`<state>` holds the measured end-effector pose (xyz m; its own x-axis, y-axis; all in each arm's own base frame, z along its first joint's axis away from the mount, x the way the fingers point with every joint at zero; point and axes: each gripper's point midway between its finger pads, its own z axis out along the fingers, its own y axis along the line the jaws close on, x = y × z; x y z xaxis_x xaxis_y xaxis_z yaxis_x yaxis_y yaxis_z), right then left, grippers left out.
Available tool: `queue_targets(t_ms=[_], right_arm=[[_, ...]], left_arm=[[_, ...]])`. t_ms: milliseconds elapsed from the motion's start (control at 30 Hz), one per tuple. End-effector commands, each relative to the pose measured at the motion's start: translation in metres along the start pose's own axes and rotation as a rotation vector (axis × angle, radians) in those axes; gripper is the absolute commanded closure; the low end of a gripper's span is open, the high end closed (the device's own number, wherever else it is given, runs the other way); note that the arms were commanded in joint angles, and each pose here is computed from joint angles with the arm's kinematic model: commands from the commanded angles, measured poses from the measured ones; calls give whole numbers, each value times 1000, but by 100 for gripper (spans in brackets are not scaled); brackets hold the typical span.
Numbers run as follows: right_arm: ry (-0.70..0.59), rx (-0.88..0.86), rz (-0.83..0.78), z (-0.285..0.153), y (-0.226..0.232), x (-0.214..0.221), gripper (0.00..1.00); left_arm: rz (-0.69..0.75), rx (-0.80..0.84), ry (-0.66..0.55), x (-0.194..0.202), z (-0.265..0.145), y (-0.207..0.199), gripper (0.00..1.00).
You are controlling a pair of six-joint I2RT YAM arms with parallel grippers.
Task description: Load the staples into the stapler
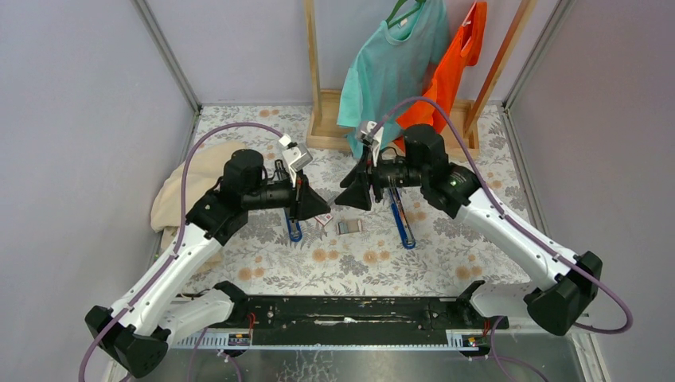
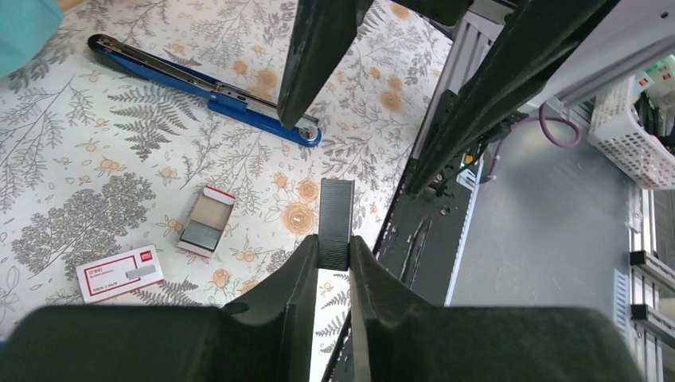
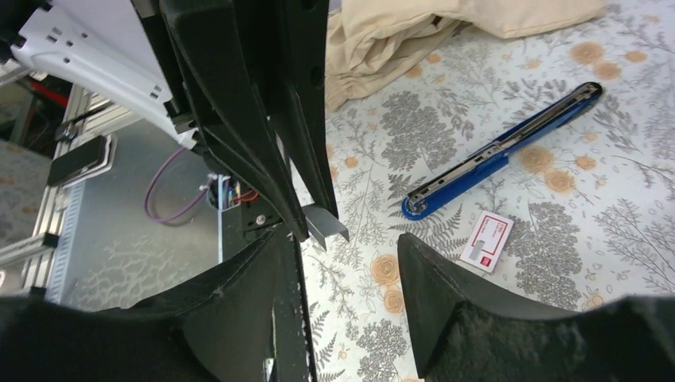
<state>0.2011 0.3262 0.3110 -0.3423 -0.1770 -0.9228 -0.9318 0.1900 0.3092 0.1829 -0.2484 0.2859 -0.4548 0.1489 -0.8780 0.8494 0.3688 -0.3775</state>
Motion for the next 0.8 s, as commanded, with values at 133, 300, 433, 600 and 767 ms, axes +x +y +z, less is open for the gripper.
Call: queue_targets(t_ms=[133, 300, 433, 600, 767], right_arm=[[55, -165, -28, 3, 20, -6, 39], [75, -195, -10, 7, 21, -1, 44], [75, -209, -12, 7, 23, -1, 49], [76, -222, -5, 8, 23, 0, 54], [75, -231, 3, 9, 24, 3, 57]], left_arm=[[65, 106, 5, -7, -2, -21, 78], [67, 113, 4, -7, -1, -22, 78], [66, 114, 7, -6, -1, -21, 78], [63, 123, 5, -6, 0, -23, 78], [66, 143, 0, -7, -1, -26, 78]])
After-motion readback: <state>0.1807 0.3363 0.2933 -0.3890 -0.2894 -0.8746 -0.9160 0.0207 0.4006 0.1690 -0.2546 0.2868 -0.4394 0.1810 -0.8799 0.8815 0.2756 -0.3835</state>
